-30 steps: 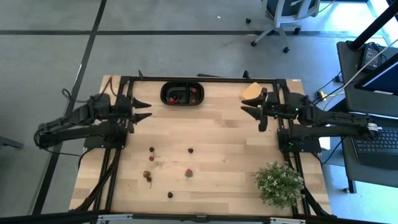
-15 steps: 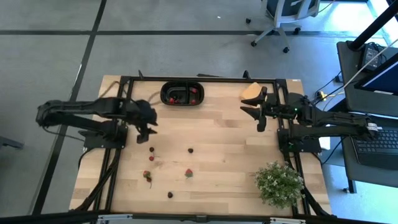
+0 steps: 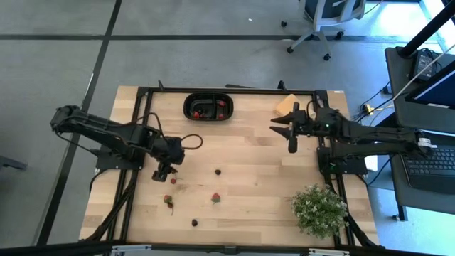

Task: Pick and placing Produce into tupperware
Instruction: Put the black cherry into the black bin

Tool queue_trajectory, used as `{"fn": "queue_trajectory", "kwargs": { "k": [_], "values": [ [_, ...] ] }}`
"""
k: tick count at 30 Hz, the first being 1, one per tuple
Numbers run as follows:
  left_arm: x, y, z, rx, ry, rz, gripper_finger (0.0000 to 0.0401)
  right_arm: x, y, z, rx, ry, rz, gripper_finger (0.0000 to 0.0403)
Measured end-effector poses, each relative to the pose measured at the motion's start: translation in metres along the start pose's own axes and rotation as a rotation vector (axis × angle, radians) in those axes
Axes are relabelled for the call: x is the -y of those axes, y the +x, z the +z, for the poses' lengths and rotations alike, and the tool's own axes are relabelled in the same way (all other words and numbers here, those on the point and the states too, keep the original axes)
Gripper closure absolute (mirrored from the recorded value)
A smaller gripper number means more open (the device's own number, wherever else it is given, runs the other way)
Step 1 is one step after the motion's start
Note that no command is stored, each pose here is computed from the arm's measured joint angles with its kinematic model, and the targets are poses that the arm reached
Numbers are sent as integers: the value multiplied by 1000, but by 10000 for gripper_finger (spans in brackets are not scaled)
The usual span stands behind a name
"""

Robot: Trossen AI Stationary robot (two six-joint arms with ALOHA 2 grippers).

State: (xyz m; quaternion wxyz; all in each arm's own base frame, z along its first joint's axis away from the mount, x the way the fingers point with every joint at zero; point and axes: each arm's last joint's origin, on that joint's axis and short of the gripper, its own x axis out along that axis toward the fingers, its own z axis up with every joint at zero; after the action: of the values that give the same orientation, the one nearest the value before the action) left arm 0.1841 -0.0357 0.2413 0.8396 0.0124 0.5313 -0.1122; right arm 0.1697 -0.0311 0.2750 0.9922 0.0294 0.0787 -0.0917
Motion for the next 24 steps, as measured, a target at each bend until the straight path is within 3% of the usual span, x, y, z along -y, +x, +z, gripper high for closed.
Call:
{"fn": "queue_trajectory", "kwargs": {
  "k": [13,24],
  "values": [
    [4,0,5,57,-254,-11,219,0,12,-8,-64,0,-2,262],
    [4,0,3,32,-224,5,219,0,13,-8,-59,-3,-2,262]
  ]
}}
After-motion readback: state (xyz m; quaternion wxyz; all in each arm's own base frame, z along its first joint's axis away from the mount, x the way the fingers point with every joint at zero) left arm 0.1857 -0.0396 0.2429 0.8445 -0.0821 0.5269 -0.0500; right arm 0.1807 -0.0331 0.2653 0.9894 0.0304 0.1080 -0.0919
